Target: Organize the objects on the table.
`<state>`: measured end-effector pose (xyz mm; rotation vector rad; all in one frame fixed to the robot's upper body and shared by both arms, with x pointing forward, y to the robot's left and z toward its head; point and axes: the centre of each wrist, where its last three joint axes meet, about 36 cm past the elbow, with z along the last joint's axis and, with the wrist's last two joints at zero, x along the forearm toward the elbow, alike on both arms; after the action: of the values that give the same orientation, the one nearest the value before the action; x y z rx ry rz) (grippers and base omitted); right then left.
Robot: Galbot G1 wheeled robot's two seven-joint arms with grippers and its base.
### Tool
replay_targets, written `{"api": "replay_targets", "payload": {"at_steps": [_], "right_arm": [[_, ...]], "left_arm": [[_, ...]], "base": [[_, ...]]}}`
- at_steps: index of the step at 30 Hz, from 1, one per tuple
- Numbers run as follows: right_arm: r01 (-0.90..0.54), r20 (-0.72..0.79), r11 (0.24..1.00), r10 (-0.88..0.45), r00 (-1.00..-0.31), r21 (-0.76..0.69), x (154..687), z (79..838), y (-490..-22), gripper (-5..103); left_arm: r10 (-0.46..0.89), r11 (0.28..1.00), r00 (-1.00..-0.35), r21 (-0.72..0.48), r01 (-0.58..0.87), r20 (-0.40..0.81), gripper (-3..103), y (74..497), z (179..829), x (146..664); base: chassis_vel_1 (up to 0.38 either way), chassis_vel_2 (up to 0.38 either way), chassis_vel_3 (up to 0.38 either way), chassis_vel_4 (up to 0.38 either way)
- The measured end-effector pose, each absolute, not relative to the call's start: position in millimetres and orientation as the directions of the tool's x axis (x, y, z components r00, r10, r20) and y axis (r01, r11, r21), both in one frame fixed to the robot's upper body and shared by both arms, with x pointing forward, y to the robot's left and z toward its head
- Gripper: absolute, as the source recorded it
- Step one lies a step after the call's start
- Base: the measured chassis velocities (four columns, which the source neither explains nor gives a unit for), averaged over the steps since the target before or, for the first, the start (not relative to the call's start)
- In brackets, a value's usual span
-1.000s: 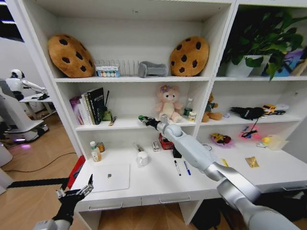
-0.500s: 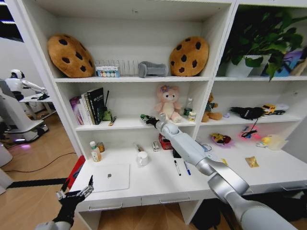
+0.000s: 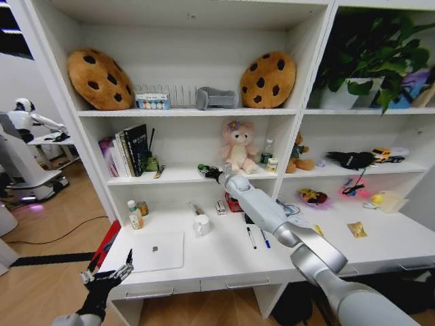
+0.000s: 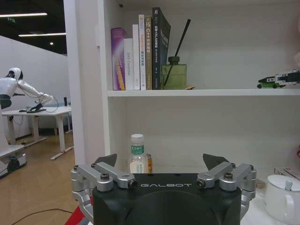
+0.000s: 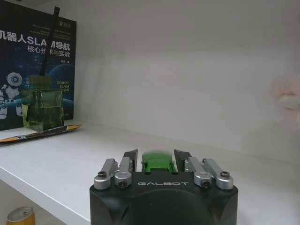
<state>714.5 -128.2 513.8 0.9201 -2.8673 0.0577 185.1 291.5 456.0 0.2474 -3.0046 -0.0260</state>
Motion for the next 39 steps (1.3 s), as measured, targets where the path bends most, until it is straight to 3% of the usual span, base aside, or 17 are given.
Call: {"api": "replay_targets", "payload": {"at_steps": [3,5,7,8,10,11,12,15,24,30,32,39], "right_arm": [[-0.581,0.135,0.814,-0.576,-0.806,0.004,714.6,513.9,-128.2,51],[-0.578,0.131,0.816,-0.574,-0.809,0.007,714.5,516.0,-128.6,63],[-0.578,0.129,0.816,-0.574,-0.809,0.007,714.4,516.6,-128.7,63],[-0.578,0.122,0.816,-0.574,-0.809,0.009,713.8,519.3,-128.8,74],[-0.579,0.115,0.815,-0.576,-0.809,0.013,713.2,521.5,-129.1,79],[-0.594,0.083,0.796,-0.604,-0.793,0.113,701.9,539.6,-130.3,85],[-0.594,0.083,0.796,-0.604,-0.793,0.113,701.9,539.6,-130.3,85],[-0.603,0.033,0.774,-0.619,-0.785,0.191,658.1,571.9,-131.8,98],[-0.479,-0.038,0.873,-0.478,-0.878,0.088,551.5,566.1,-213.7,100],[-0.394,-0.069,0.910,-0.388,-0.919,0.127,492.0,562.0,-262.7,100],[-0.318,-0.060,0.938,-0.312,-0.948,0.140,443.3,545.4,-290.6,100],[-0.199,-0.050,0.970,-0.193,-0.980,0.142,363.7,527.9,-322.1,100]], "left_arm": [[-0.164,0.986,-0.978,0.027,-0.162,0.125,100,291.4,456.0,185.1],[-0.167,0.986,-0.978,0.026,-0.165,0.125,100,291.2,455.8,184.8],[-0.167,0.986,-0.978,0.026,-0.165,0.125,100,291.2,455.8,184.7],[-0.168,0.986,-0.978,0.026,-0.166,0.125,100,291.4,455.8,184.7],[-0.168,0.986,-0.978,0.026,-0.166,0.125,100,291.4,455.8,184.7],[-0.172,0.985,-0.977,0.023,-0.170,0.124,100,290.9,456.2,184.6],[-0.172,0.985,-0.977,0.023,-0.170,0.124,100,290.9,456.2,184.6],[-0.183,0.983,-0.976,0.015,-0.183,0.120,100,290.1,456.3,184.4],[-0.188,0.982,-0.978,-0.002,-0.189,0.090,100,293.4,464.9,189.2],[-0.194,0.981,-0.979,0.003,-0.194,0.061,100,296.8,469.6,190.0],[-0.183,0.983,-0.982,0.009,-0.183,0.052,100,296.9,473.6,190.7],[-0.178,0.984,-0.984,0.002,-0.178,0.033,100,292.1,481.9,189.9]], "base": [[0.000,0.000,0.000,0.000],[0.000,0.000,0.000,0.000],[0.000,0.000,0.000,0.000],[0.000,0.000,0.000,0.000],[0.000,0.000,0.000,0.000],[0.000,0.000,0.000,0.000],[0.000,0.000,0.000,0.000],[0.000,0.000,0.000,0.000],[0.000,0.000,0.000,0.000],[0.000,0.000,0.000,0.000],[0.000,0.000,0.000,0.000],[0.000,0.000,0.000,0.000]]}}
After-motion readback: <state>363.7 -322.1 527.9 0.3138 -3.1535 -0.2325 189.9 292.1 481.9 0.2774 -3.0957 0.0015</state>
